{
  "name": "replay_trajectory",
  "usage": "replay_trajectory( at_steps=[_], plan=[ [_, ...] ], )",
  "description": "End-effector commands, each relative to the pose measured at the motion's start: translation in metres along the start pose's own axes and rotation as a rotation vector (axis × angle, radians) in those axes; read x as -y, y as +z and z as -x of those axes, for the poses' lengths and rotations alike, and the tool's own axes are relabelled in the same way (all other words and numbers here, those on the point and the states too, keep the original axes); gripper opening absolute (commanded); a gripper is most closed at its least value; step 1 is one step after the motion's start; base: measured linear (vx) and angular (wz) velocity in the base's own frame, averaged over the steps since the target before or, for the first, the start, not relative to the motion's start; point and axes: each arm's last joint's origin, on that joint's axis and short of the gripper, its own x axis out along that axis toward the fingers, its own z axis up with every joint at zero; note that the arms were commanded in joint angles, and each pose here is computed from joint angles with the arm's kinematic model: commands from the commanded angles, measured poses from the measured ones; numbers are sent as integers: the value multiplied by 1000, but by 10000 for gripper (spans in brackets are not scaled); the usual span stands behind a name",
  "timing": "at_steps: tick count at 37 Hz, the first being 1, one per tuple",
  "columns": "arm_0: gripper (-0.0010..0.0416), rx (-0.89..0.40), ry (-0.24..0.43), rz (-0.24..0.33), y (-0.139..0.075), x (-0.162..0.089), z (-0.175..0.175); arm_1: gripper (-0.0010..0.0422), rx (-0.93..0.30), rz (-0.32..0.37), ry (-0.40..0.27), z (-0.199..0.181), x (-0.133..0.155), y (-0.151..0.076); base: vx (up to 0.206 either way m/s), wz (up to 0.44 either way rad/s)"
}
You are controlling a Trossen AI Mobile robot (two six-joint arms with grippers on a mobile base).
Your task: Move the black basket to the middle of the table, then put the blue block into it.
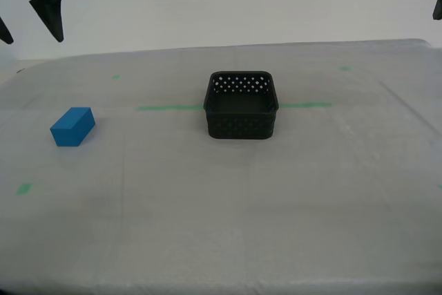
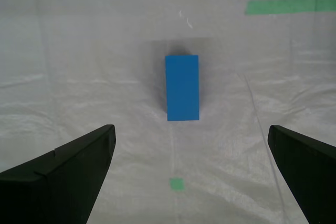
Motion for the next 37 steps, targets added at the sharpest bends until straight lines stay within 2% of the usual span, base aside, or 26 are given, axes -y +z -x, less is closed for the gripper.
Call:
replay_trajectory(
  at_steps=[1, 17, 29, 37],
  plan=[
    [5, 0, 2, 0, 0, 0, 0, 401, 2, -3, 1, -11, 0, -3, 0, 0],
    [4, 0, 2, 0, 0, 0, 0, 401, 17, 10, 3, -49, -2, -20, 0, 0],
    [5, 0, 2, 0, 0, 0, 0, 401, 55, 17, 7, -58, -4, -20, 0, 0],
    [5, -1, 2, 0, 0, 0, 0, 401, -39, 6, -26, -87, -5, -13, 0, 0]
  ],
)
